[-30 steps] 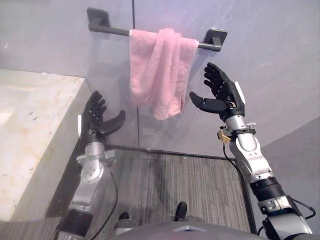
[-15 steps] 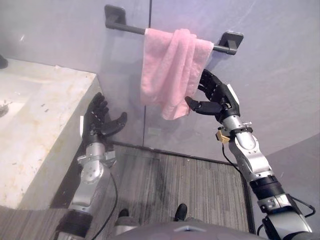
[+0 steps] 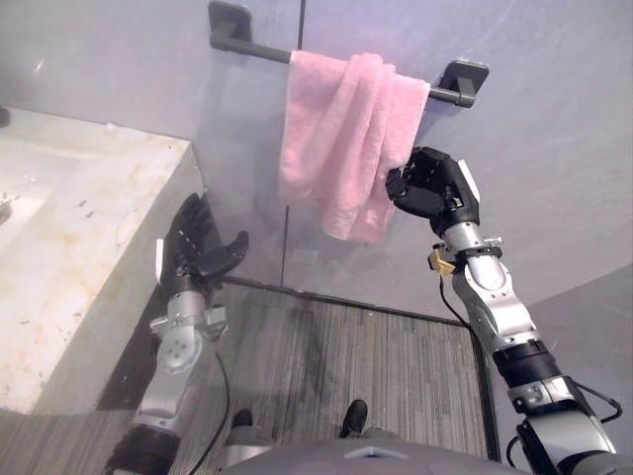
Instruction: Organize the bathroom.
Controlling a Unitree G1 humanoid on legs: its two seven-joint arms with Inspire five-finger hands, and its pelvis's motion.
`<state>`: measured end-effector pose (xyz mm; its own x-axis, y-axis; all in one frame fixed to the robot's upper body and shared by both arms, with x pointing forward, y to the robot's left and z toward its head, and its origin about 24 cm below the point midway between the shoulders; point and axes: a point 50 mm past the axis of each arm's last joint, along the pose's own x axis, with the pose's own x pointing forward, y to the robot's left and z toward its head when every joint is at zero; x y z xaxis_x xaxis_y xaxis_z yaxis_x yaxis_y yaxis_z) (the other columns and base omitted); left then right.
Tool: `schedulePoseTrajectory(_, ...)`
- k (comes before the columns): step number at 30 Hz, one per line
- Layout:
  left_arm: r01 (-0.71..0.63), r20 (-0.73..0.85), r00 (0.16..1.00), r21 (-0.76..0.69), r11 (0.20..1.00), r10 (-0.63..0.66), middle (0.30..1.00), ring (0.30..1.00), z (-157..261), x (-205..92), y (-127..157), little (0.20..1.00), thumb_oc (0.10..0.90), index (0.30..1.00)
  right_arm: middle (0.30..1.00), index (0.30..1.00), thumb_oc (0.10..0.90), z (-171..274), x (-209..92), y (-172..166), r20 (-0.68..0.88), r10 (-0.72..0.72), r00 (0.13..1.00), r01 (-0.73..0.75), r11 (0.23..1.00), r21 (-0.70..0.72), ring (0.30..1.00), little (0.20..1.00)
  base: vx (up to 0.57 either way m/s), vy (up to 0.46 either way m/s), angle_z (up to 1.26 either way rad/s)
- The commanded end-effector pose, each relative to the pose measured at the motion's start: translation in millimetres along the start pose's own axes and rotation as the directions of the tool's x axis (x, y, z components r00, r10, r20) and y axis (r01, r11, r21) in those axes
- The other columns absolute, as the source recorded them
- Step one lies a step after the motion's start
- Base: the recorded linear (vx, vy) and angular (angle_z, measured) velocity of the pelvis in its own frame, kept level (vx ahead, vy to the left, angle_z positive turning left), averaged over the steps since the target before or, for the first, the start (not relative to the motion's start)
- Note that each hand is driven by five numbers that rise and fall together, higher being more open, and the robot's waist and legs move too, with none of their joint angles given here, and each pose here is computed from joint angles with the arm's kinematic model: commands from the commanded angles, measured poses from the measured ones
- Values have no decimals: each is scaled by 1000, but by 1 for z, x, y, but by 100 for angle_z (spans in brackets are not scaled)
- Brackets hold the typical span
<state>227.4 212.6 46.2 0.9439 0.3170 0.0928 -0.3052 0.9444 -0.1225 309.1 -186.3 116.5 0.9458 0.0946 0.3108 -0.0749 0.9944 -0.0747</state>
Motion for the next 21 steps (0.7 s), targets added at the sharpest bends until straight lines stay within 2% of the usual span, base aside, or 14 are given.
schedulePoseTrajectory(1,106,222,970,-16,994,-100,900,900,37,12,-17,900,800,900,300,300,400,53,13,-22,273,-29,962,56,994,-91,300,300,0,0,0)
schedulePoseTrajectory(9,99,234,968,-14,995,-93,900,900,38,12,-18,900,800,900,300,300,400,49,8,-23,270,-49,962,73,994,-78,300,300,0,0,0)
schedulePoseTrajectory(15,96,334,939,-16,995,-85,900,900,55,18,-18,900,800,900,300,300,400,40,0,-20,240,-45,970,63,996,-67,300,300,0,0,0)
schedulePoseTrajectory(16,132,382,916,5,991,-124,900,900,66,26,-26,900,800,900,300,300,400,35,-2,-13,219,-21,976,36,997,-63,300,300,0,0,0)
schedulePoseTrajectory(21,206,435,874,68,976,-215,900,900,85,43,-45,900,800,900,300,300,400,31,2,-2,196,45,980,-32,997,-68,300,300,40,41,-4)
